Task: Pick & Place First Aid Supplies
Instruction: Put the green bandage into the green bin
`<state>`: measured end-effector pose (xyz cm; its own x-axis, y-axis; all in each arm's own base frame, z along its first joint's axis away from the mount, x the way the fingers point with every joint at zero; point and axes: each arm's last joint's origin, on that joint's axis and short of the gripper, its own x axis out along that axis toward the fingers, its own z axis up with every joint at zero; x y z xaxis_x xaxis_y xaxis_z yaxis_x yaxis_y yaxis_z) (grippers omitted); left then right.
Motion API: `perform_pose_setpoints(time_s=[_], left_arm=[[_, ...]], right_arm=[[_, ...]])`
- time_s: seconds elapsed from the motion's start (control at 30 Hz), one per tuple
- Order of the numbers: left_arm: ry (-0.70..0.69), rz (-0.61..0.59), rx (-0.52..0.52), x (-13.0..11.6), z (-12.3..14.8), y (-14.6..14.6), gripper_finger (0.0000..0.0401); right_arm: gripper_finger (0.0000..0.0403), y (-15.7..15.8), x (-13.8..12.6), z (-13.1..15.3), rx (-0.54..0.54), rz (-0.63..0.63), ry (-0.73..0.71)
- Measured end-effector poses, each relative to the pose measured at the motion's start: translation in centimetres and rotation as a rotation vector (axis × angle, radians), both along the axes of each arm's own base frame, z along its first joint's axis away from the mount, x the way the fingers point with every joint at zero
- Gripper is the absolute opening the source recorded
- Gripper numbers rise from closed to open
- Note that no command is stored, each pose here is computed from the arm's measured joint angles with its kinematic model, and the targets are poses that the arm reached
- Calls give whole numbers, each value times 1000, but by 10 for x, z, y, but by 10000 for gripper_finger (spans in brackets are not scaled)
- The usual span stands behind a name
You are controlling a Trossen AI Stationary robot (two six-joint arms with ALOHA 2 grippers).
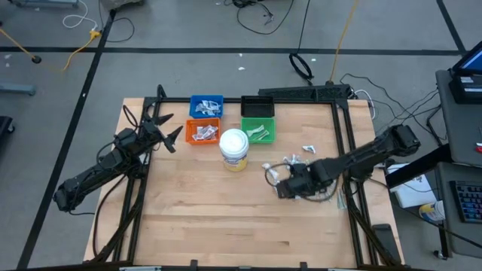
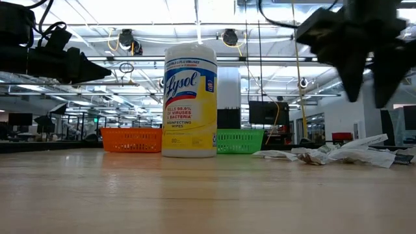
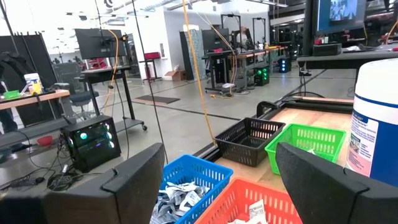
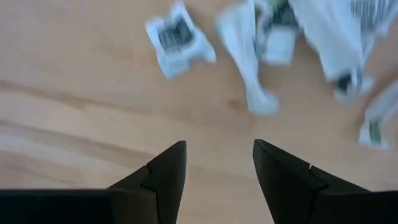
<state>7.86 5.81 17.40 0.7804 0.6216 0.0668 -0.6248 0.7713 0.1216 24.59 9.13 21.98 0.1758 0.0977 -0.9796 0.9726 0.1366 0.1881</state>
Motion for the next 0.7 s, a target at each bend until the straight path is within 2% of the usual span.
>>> perform_pose_setpoints(time_s=[0.17, 0.33, 0.57, 0.7], left_arm=[[0, -1, 0, 0, 0, 0, 310], [0, 0, 0, 0, 0, 0, 310], [0, -1, 0, 0, 0, 0, 310], [0, 0, 0, 0, 0, 0, 310]], right_arm=[[183, 28, -12, -6, 6, 16, 58], [183, 45, -26, -21, -6, 48, 254], [183, 52, -49, -30, -134, 93, 479], [183, 52, -60, -33, -147, 109, 602]])
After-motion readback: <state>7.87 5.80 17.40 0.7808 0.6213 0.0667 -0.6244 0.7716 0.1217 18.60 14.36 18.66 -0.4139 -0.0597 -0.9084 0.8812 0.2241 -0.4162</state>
